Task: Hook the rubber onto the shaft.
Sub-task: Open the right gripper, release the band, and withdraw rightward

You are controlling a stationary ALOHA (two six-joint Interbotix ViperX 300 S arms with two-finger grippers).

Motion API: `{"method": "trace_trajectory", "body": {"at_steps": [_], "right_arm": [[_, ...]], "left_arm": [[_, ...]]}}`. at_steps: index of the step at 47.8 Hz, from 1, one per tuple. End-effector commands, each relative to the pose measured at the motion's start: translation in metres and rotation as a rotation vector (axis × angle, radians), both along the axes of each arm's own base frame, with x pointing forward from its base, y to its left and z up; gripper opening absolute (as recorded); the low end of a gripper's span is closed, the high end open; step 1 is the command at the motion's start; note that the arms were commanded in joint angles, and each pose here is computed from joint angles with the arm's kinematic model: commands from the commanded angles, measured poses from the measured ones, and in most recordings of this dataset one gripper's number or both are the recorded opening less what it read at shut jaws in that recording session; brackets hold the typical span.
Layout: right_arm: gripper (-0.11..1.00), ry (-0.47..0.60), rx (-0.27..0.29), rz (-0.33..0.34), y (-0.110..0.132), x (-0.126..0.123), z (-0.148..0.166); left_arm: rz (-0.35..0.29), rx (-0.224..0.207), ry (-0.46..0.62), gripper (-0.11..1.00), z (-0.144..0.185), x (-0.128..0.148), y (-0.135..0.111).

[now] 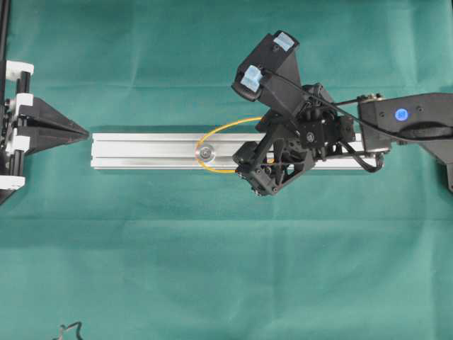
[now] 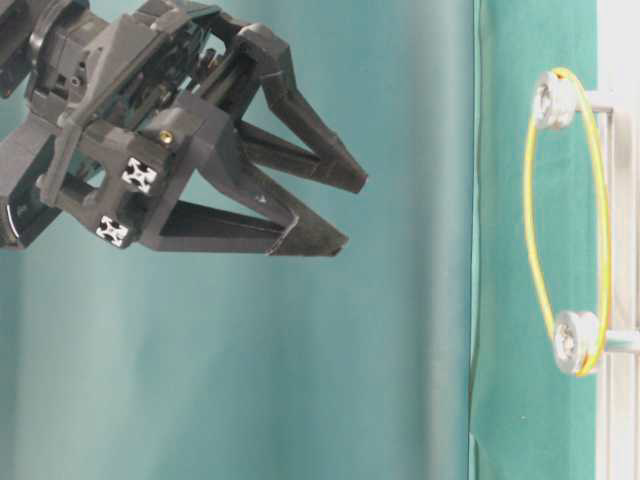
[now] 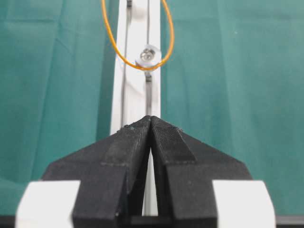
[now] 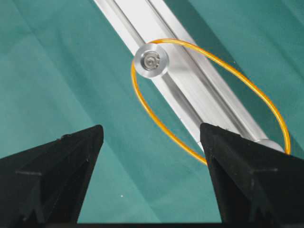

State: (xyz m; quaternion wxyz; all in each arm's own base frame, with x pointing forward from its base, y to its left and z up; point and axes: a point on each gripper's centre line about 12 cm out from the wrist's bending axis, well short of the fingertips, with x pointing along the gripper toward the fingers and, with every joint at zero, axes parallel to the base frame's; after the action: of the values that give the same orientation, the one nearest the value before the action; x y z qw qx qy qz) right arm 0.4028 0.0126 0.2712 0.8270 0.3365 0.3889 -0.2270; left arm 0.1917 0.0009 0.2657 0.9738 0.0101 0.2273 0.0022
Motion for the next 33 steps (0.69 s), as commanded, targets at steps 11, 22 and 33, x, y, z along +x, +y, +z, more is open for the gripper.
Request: {"method": "trace_trajectory", "body": {"at_steps": [11, 22, 33], "right_arm": [[0.87, -0.029, -0.05, 0.062, -0.0012, -0.0042, 0.0162], [0.87, 0.011, -0.12, 0.146, -0.002, -0.0075, 0.0153], [0.87, 0.058, -0.212, 0.265, -0.0028, -0.0103, 0.0133]], "left_arm": [[0.0, 0.0, -0.032, 0.0, 0.0122, 0.0033, 0.0], [0.0, 0.0, -0.031, 0.0, 0.0116, 0.0032, 0.0], [-0.001, 0.002, -0.031, 0.0, 0.0116, 0.0032, -0.0002]]}}
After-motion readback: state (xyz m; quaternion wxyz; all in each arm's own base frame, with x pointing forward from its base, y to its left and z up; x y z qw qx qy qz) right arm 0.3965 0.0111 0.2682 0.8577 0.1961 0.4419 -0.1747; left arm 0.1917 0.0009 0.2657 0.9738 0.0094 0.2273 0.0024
